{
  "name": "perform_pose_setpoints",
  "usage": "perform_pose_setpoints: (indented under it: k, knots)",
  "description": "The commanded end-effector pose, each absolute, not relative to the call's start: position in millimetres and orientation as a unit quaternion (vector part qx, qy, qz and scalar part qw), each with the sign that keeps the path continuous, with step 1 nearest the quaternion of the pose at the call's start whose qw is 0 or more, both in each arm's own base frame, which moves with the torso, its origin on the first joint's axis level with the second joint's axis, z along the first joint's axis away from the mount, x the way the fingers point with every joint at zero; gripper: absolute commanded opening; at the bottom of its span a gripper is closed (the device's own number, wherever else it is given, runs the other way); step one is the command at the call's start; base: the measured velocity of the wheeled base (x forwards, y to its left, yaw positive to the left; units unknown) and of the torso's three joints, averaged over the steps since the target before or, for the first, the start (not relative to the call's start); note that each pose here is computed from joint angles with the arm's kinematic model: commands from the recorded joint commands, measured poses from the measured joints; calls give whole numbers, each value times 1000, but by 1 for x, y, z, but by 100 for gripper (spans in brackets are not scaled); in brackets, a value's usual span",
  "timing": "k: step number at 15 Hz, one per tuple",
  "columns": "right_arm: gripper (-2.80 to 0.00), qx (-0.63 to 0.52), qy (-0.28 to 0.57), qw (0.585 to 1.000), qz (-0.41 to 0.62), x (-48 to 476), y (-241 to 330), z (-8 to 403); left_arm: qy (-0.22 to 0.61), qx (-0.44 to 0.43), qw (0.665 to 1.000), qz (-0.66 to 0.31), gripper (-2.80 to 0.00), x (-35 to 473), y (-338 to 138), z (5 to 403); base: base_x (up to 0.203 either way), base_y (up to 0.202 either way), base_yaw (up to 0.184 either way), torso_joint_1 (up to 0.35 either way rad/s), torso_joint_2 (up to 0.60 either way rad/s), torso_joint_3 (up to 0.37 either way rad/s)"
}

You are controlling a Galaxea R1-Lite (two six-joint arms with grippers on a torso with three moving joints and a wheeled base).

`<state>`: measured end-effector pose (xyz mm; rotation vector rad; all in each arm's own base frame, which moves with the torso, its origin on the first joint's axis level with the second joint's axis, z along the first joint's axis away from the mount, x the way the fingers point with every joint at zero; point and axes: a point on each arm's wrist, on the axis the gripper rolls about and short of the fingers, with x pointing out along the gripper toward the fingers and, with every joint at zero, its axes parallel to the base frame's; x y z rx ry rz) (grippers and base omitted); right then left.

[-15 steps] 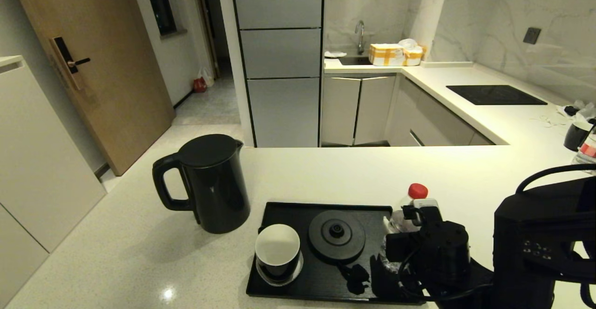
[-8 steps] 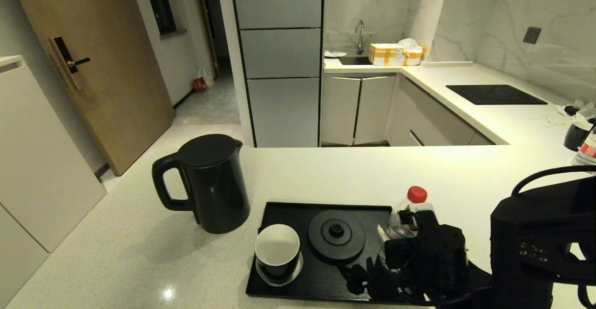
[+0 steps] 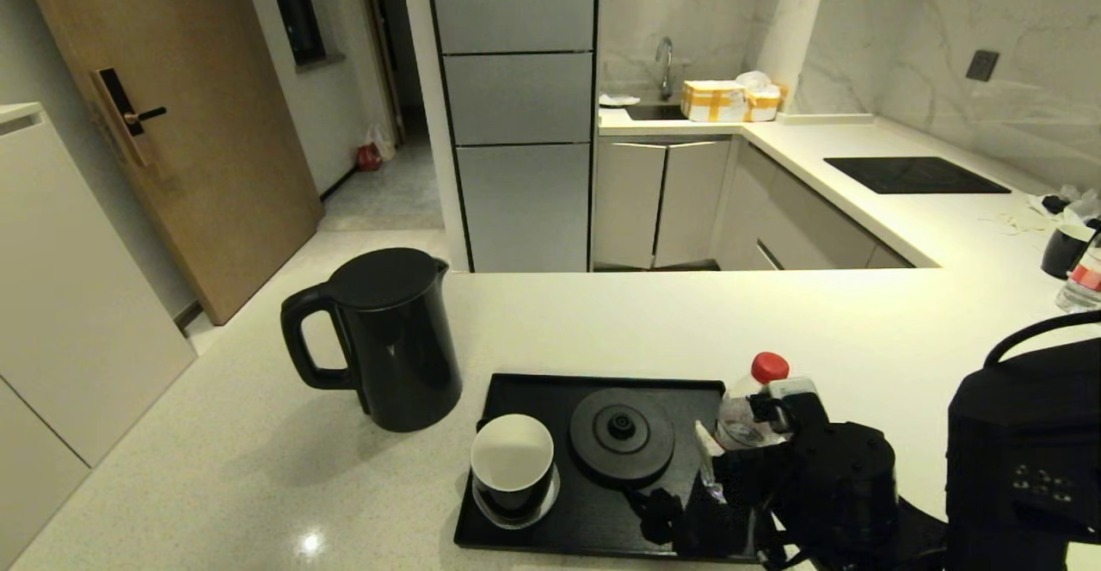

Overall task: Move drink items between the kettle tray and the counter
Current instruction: Return the bottled water to its original position, then return the kettle to its original position

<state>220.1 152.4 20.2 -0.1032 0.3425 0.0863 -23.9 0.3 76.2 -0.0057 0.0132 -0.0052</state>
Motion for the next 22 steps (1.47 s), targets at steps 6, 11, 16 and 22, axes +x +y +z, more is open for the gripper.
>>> perform_pose_setpoints:
  k: [6, 11, 16, 22]
  knots:
    - [0, -54, 139, 987, 50, 193, 133, 56, 7, -3, 1000, -2, -280, -24, 0, 76, 0, 0, 0, 0, 0, 0]
    - [0, -37, 111, 992, 48, 176, 120, 89, 7, -3, 1000, -2, -280, -24, 0, 76, 0, 0, 0, 0, 0, 0]
    - [0, -12, 84, 996, 31, 153, 97, 147, 6, -3, 1000, -2, -280, -24, 0, 76, 0, 0, 0, 0, 0, 0]
    - [-280, 62, 97, 985, -126, 69, 12, 225, 6, -3, 1000, -2, -280, -24, 0, 76, 0, 0, 0, 0, 0, 0]
